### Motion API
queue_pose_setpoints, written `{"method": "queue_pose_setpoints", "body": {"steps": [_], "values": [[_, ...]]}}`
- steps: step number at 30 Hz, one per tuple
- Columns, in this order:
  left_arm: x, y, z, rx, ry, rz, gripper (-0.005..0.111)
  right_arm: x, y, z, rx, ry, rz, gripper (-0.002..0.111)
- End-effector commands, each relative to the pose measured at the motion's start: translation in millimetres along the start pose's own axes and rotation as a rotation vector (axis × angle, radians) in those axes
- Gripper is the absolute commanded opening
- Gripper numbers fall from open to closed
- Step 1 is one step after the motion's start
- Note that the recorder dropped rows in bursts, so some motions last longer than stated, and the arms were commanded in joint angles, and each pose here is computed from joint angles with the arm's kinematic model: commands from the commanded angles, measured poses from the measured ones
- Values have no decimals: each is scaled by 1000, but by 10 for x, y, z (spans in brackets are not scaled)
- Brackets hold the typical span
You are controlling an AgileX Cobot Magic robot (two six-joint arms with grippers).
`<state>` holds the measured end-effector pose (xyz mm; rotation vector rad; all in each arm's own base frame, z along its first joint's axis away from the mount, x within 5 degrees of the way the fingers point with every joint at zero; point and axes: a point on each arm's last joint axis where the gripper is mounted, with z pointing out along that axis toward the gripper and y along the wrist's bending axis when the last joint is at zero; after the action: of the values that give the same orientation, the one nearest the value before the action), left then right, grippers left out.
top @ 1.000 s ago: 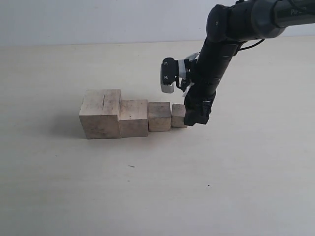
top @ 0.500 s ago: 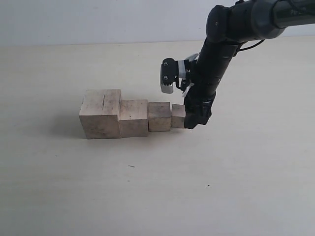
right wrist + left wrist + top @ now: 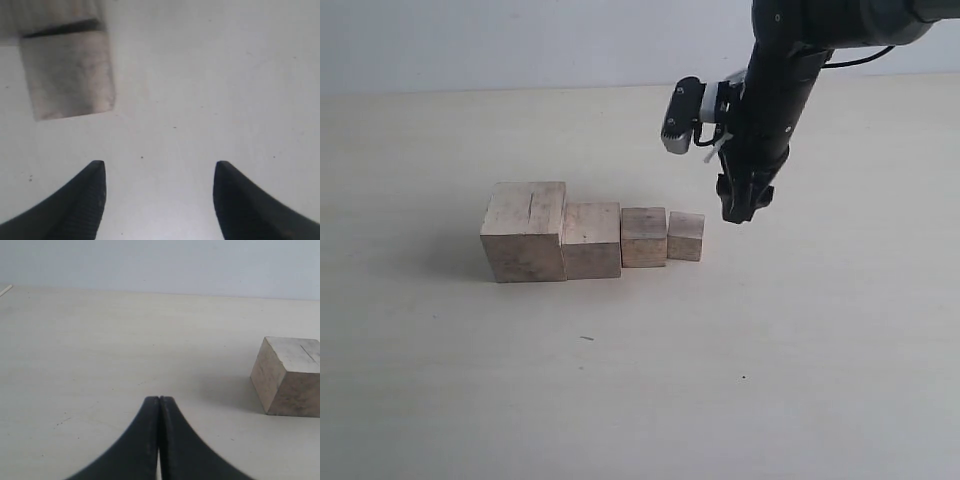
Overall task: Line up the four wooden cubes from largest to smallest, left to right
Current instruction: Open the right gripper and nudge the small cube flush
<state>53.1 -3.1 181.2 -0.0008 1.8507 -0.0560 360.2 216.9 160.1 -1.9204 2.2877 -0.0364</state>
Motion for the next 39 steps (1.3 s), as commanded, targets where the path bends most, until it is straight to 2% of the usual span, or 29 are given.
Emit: {"method": "queue_pose_setpoints", "body": {"steps": [1, 9, 17, 30, 34, 39], "values": [[-2, 0, 0, 0, -14, -9, 0, -45, -64, 59, 70, -28, 79, 60], [-2, 0, 0, 0, -14, -9, 0, -48, -63, 374, 44, -8, 74, 60], [-2, 0, 0, 0, -14, -9, 0, -127, -27, 378, -3, -93, 164, 60], [-2, 0, 0, 0, -14, -9, 0, -122, 8, 378, -41, -85, 174, 60], [-2, 0, 0, 0, -14, -9, 0, -106, -15, 369, -13, -70, 157, 60], [-2, 0, 0, 0, -14, -9, 0, -44, -97, 74, 101, -35, 247, 60]]}}
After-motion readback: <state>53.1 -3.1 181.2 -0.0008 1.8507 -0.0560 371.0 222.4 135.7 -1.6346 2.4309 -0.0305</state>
